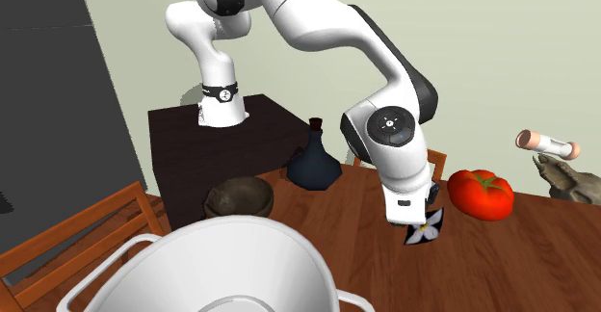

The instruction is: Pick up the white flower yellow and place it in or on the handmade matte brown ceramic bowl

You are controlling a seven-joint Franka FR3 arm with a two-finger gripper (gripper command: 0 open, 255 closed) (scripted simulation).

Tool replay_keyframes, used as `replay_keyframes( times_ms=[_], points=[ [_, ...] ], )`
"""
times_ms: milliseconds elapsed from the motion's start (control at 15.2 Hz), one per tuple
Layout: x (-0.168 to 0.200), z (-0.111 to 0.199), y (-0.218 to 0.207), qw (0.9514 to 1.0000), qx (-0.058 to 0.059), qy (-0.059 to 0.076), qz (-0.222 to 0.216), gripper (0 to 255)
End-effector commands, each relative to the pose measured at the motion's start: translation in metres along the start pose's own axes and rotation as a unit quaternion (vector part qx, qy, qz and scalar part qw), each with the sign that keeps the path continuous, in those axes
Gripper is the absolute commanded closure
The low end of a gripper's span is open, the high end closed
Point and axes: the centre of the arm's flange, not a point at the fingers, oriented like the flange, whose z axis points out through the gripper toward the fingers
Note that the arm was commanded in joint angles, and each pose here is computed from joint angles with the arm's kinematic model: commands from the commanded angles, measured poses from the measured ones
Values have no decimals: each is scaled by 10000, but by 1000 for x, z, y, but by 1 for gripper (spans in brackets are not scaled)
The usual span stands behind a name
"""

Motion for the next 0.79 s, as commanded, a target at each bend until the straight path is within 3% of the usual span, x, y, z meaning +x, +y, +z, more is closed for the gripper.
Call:
replay_keyframes(
  times_ms=[0,726],
  points=[
    [0,0,1,10000,-5,-1,7,255],
    [-6,-40,-24,10000,-5,-1,8,255]
  ],
)
